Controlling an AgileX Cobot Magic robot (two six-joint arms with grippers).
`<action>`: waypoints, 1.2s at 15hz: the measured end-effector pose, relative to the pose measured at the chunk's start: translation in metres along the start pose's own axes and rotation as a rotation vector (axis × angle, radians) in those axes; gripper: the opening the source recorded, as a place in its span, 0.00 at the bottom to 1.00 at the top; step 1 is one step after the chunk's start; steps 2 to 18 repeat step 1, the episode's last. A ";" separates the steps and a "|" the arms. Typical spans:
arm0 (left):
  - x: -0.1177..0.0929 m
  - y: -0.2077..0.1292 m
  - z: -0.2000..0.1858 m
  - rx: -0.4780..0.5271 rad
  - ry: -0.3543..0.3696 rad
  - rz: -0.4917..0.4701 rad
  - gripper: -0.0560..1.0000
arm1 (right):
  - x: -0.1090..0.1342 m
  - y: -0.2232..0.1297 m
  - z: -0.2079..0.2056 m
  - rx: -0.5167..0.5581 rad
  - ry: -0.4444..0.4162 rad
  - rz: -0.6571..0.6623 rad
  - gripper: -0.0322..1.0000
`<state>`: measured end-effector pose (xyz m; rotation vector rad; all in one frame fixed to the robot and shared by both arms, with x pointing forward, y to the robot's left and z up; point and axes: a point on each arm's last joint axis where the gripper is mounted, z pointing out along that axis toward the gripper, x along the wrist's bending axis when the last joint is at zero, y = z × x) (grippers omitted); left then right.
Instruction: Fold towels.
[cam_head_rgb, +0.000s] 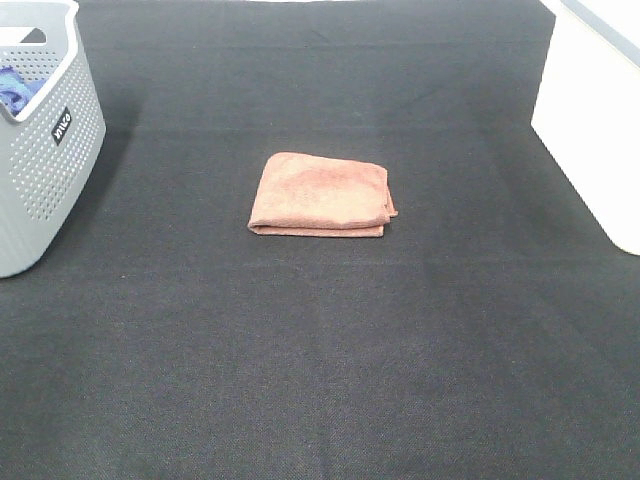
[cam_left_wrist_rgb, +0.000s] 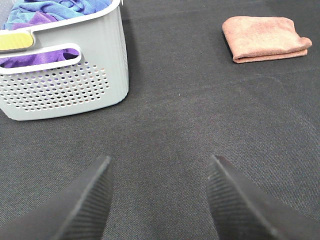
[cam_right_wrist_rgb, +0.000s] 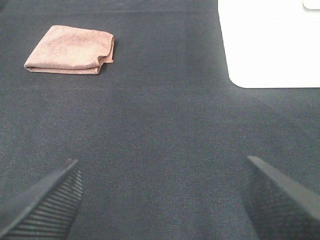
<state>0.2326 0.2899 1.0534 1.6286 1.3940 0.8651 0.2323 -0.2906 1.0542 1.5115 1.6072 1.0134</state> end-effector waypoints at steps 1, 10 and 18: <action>0.000 0.000 0.000 0.000 0.000 0.000 0.57 | 0.000 0.000 0.000 0.000 0.000 0.000 0.81; 0.000 0.000 0.000 0.000 0.000 0.000 0.57 | 0.000 0.000 0.000 0.000 0.000 0.000 0.81; 0.000 0.000 0.000 0.000 0.000 0.000 0.57 | 0.000 0.000 0.000 0.000 0.000 0.000 0.81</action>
